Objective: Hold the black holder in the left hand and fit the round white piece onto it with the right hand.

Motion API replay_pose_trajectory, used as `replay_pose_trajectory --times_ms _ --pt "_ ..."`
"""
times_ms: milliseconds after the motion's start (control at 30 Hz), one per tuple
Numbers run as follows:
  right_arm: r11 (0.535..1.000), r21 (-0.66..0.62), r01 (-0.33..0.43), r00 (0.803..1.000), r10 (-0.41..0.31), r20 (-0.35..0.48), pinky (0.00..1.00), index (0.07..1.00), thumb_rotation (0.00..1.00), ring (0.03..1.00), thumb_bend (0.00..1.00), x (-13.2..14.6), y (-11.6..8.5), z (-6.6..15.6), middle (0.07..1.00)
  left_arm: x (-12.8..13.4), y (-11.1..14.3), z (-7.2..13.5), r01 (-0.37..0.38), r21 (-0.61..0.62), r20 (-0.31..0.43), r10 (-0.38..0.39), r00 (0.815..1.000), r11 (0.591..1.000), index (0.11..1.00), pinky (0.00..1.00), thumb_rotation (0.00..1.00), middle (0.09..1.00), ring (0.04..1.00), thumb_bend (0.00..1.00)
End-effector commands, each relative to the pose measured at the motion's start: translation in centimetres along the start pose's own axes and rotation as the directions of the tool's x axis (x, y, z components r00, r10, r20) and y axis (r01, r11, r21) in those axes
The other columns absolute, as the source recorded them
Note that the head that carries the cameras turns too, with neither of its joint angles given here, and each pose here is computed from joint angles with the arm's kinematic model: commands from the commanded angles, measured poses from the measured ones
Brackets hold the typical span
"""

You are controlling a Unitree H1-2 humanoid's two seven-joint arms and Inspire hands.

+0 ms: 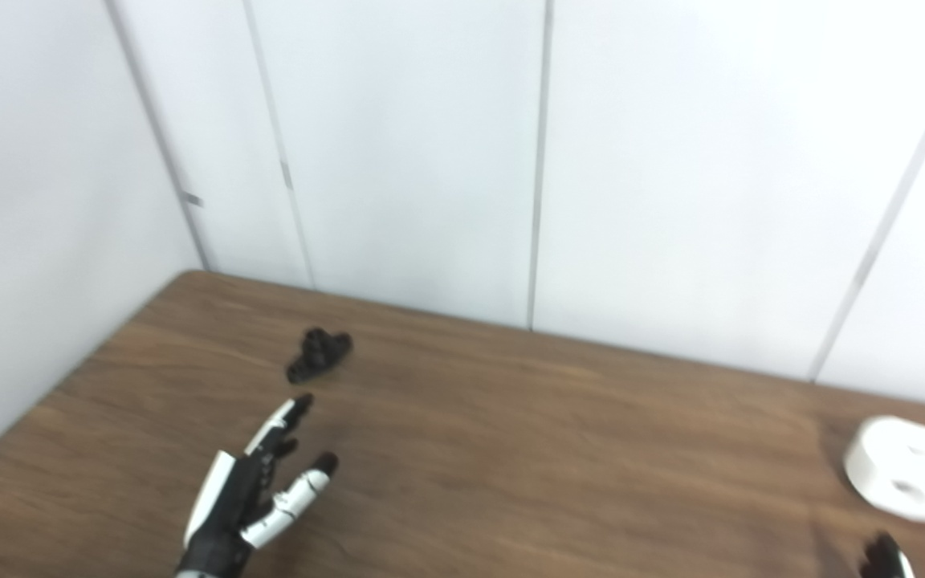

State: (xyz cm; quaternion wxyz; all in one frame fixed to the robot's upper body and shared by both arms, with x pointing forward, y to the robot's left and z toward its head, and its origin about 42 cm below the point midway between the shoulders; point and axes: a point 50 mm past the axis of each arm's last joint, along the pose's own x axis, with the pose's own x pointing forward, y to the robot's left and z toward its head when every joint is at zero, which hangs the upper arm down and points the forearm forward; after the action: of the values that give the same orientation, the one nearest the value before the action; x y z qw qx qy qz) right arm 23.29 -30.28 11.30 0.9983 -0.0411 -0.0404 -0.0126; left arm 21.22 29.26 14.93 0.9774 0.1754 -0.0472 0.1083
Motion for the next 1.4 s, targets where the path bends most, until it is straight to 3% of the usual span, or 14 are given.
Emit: replay_pose_trajectory --times_ms 0,133,267,400,533,600,867,1067,1367 --pt "1.000 0.004 0.016 0.999 -0.015 -0.042 1.00 1.000 1.00 1.000 0.63 -0.7 -0.2 -1.7 1.000 0.8 0.0 0.9 -0.015 -0.005 0.066 0.015 0.998 1.000 0.949 0.93 0.55 0.960 0.989 0.61" --pt "1.000 0.013 0.014 0.999 -0.013 -0.044 1.00 1.000 1.00 1.000 0.63 -0.5 -0.4 -2.0 1.000 1.8 -0.1 1.1 -0.043 0.036 0.078 0.040 0.996 0.998 0.941 0.91 0.56 0.955 0.960 0.66" --pt "1.000 0.021 0.014 0.999 -0.013 -0.037 1.00 1.000 1.00 1.000 0.64 -0.4 -0.4 -2.2 1.000 3.3 0.6 1.7 -0.092 0.087 0.114 0.081 0.990 0.992 0.937 0.88 0.49 0.949 0.936 0.67" --pt "1.000 0.009 0.016 0.999 -0.015 -0.037 1.00 1.000 1.00 1.000 0.64 -0.3 -0.4 -2.3 1.000 4.5 1.4 2.1 -0.123 0.137 0.092 0.111 0.990 0.983 0.946 0.89 0.47 0.978 0.966 0.74" --pt "1.000 0.012 0.016 0.999 -0.016 -0.042 1.00 1.000 1.00 1.000 0.67 -0.5 -0.4 -2.2 1.000 6.9 3.1 2.7 -0.197 0.299 0.081 0.181 0.980 0.934 0.931 0.87 0.50 0.946 0.931 0.82" --pt "1.000 0.010 0.018 0.999 -0.018 -0.040 1.00 1.000 1.00 1.000 0.66 -0.6 -0.5 -2.2 1.000 8.2 3.8 3.1 -0.221 0.346 0.100 0.199 0.975 0.912 0.919 0.89 0.45 0.934 0.939 0.81" --pt "1.000 0.007 0.016 0.999 -0.016 -0.037 1.00 1.000 1.00 1.000 0.66 -0.8 -0.4 -2.1 1.000 11.9 6.0 3.4 -0.251 0.412 0.110 0.226 0.968 0.876 0.902 0.85 0.43 0.926 0.928 0.85" --pt "1.000 0.005 0.020 0.999 -0.020 -0.045 1.00 1.000 1.00 1.000 0.67 -0.9 -0.3 -1.9 1.000 14.4 7.5 2.1 -0.291 0.529 0.167 0.238 0.957 0.797 0.863 0.85 0.46 0.897 0.925 0.88" --pt "1.000 0.006 0.024 0.999 -0.024 -0.044 1.00 1.000 1.00 1.000 0.65 -1.2 -0.3 -1.4 1.000 17.6 8.3 0.9 -0.230 0.685 0.063 0.259 0.964 0.691 0.838 0.99 0.55 0.910 0.950 0.96"
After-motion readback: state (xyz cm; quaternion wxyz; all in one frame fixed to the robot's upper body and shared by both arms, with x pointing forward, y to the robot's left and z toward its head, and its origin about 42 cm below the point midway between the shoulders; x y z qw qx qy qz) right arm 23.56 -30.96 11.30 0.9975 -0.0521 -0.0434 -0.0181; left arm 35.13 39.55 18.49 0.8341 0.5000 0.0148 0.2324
